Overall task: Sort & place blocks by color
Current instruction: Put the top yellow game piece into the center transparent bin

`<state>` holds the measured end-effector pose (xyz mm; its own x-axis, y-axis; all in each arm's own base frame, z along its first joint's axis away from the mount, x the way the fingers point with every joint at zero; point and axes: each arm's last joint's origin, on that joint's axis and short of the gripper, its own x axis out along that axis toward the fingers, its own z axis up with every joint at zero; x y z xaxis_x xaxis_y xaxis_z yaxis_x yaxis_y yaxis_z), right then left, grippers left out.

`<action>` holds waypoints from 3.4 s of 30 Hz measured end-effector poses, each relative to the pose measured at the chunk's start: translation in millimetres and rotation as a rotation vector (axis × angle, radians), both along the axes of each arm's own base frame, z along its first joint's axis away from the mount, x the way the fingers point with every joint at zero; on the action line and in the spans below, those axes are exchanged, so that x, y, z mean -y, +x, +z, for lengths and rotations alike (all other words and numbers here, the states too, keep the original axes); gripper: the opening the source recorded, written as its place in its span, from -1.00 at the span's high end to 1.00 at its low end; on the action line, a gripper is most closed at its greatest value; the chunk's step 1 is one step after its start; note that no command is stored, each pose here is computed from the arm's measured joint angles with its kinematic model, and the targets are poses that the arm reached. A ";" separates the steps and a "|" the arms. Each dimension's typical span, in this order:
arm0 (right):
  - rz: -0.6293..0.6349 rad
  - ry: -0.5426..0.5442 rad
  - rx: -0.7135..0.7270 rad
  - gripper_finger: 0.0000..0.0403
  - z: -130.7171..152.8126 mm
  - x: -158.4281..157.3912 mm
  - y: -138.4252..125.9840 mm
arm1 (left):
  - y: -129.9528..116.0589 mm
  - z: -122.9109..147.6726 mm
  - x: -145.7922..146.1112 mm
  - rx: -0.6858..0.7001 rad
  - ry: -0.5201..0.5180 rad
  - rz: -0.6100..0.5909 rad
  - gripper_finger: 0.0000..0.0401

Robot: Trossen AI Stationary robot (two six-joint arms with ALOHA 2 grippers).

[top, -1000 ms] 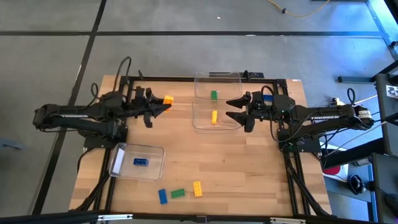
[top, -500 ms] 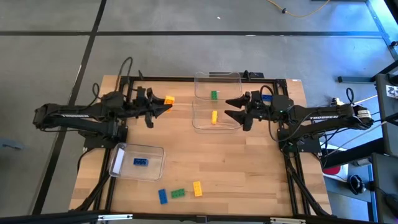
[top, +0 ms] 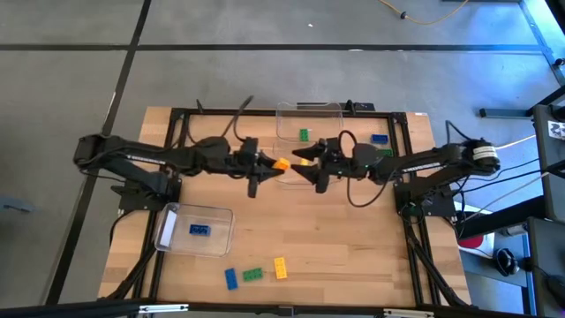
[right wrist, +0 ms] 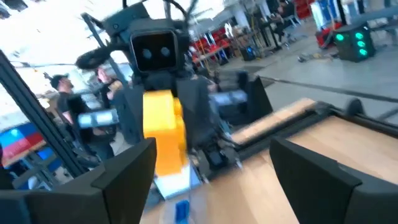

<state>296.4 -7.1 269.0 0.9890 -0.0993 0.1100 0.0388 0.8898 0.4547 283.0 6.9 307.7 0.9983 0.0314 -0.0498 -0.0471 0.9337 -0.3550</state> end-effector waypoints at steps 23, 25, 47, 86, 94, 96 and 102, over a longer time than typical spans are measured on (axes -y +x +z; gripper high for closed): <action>0.148 0.031 0.079 -0.57 11.0 -13.8 6.0 | 2.7 7.9 -2.7 0.003 0.037 0.048 0.61; 0.119 0.034 0.078 -0.57 10.9 -13.4 6.0 | 2.8 8.2 -1.2 0.006 0.030 0.035 0.61; 0.068 -0.003 0.059 -0.35 9.3 -14.6 6.2 | 19.1 -2.2 3.2 0.038 0.000 0.036 0.61; 0.078 -0.023 0.060 -0.28 10.1 -14.5 5.5 | 18.8 -3.3 3.3 0.025 -0.008 0.016 0.60; 0.085 -0.104 -0.074 -0.28 38.4 -7.8 -38.2 | -3.2 6.3 -2.6 -0.053 0.015 0.036 0.60; 0.045 -0.122 -0.101 -0.28 48.3 -6.0 -57.3 | -10.1 13.6 -4.8 -0.032 0.030 0.044 0.60; -0.059 -0.127 -0.040 -0.28 75.6 -3.1 -104.0 | -25.4 27.5 -10.7 0.009 0.038 0.077 0.60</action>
